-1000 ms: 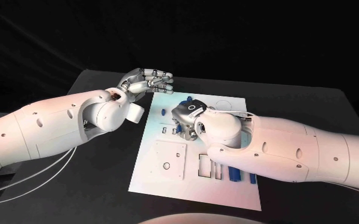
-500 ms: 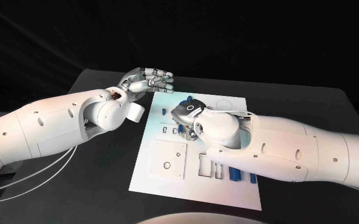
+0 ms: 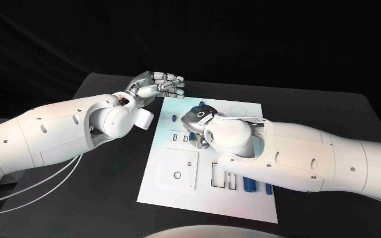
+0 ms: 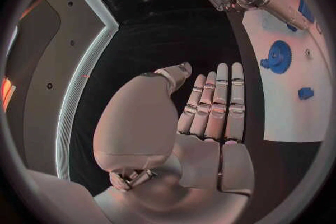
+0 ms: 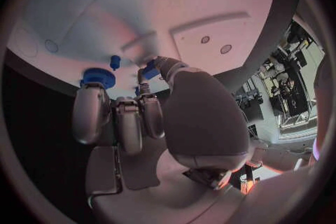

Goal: Assemble the parts on the task board

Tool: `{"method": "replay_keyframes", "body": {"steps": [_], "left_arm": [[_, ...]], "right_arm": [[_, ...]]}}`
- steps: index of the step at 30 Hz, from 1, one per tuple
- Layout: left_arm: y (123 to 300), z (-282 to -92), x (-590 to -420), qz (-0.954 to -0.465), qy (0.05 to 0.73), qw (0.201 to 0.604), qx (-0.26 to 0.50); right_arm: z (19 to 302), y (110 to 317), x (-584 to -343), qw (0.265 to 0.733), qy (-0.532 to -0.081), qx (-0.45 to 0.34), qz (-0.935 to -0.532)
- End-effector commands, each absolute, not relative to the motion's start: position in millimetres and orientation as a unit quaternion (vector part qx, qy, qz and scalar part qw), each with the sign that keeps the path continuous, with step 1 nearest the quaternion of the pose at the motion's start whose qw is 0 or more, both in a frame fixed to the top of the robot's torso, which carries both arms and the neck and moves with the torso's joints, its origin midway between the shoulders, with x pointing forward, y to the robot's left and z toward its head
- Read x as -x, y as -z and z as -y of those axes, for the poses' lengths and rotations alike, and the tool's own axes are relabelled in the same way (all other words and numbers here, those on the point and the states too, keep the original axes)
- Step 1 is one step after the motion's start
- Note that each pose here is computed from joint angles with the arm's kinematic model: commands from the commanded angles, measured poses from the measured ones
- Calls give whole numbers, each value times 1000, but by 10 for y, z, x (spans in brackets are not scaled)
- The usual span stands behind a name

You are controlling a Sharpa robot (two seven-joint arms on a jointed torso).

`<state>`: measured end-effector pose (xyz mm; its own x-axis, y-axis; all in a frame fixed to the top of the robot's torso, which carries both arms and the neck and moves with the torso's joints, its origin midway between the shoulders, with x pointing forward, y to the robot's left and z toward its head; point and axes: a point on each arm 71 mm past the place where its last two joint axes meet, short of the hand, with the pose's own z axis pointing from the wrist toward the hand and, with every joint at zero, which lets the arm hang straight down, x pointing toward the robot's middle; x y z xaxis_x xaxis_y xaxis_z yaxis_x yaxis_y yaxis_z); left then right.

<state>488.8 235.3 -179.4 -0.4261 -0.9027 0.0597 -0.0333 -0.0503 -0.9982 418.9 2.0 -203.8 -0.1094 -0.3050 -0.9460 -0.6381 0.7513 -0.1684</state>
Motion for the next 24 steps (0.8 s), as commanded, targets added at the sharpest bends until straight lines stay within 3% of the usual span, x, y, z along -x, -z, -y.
{"method": "replay_keyframes", "body": {"steps": [1,24], "left_arm": [[1782,-2328,-4884,-589,612,354,392],[1785,-2330,-4882,-591,611,352,392]], "right_arm": [[-20,2047,-4191,586,-131,330,-728],[-22,2064,-4207,586,-136,325,-730]]}}
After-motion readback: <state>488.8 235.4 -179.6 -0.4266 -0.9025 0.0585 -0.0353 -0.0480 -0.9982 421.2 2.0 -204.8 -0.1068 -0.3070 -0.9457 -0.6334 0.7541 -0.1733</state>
